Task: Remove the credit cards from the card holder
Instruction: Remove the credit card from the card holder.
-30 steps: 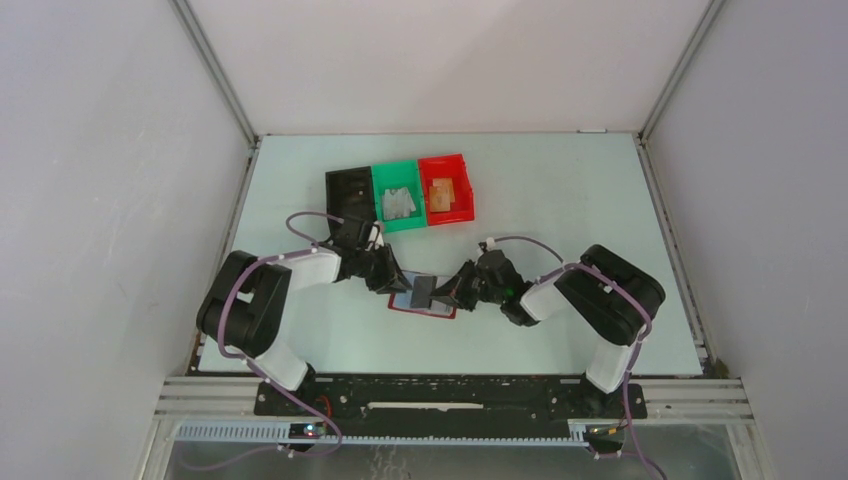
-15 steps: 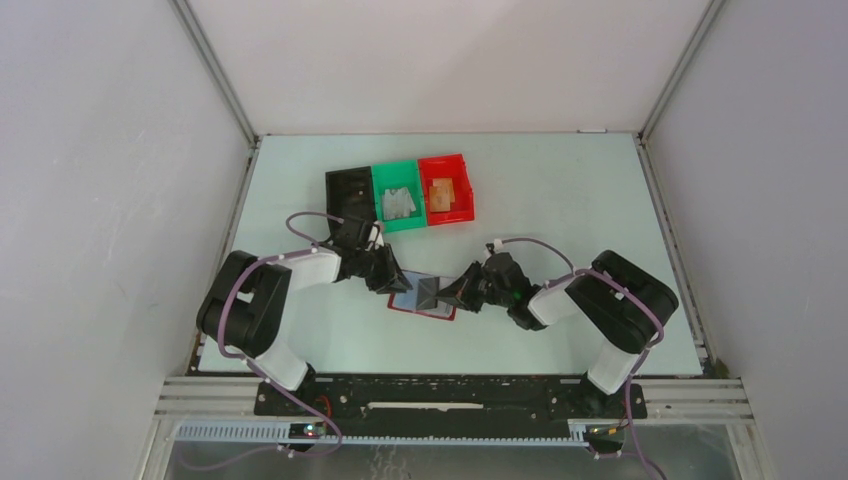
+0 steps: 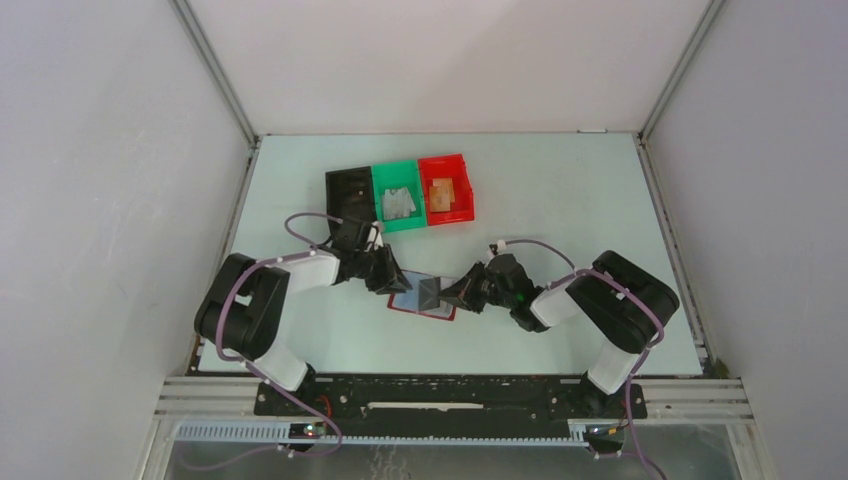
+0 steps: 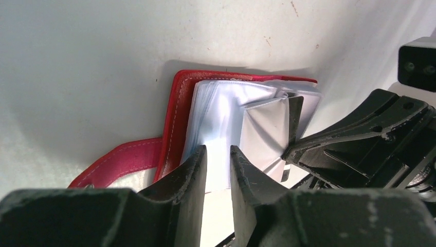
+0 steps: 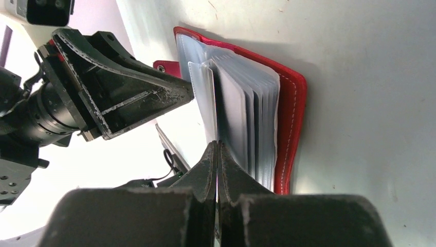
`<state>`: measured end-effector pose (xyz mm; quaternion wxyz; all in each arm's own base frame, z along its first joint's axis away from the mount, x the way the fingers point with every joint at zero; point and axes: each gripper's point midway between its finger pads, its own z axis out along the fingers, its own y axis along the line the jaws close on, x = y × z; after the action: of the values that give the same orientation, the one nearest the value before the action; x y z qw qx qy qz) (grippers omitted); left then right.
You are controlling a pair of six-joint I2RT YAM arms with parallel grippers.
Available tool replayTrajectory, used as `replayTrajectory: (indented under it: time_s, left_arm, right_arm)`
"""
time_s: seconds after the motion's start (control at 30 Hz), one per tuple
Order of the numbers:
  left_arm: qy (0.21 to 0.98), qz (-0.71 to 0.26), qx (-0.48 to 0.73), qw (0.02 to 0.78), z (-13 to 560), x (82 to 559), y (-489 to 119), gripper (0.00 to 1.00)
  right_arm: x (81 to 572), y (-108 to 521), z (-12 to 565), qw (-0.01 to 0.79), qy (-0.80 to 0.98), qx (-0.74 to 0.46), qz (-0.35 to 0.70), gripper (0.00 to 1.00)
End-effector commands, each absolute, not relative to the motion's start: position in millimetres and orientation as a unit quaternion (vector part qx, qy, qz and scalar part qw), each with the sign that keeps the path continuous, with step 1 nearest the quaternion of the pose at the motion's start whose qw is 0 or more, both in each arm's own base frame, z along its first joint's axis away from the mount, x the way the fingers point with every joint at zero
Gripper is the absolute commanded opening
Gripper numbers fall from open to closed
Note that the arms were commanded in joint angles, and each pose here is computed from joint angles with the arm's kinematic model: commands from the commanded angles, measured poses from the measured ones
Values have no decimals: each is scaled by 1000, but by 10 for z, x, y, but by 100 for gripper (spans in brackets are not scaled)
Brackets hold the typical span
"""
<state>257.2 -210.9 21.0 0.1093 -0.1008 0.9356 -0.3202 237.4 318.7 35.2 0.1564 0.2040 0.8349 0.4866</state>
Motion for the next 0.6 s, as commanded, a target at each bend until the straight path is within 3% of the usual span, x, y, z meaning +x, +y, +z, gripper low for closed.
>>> replayTrajectory:
  time_s: [0.0,0.17,0.33,0.57]
  left_arm:
    - [932,-323,-101,132,212,2473,-2047,30]
    - [909,-368,-87,176,574,2535,-2172,32]
    - [889,-419,-74,168,712,2533,-2333,31]
    - [908,-391,-90,122,394,2461,-2312,31]
  right_arm:
    - [2414,3174,348,159,828,219,492,0]
    - [2464,3316,393,151,820,217,508,0]
    - [2486,3459,367,142,823,208,509,0]
    - [2474,3454,351,140,825,208,506,0]
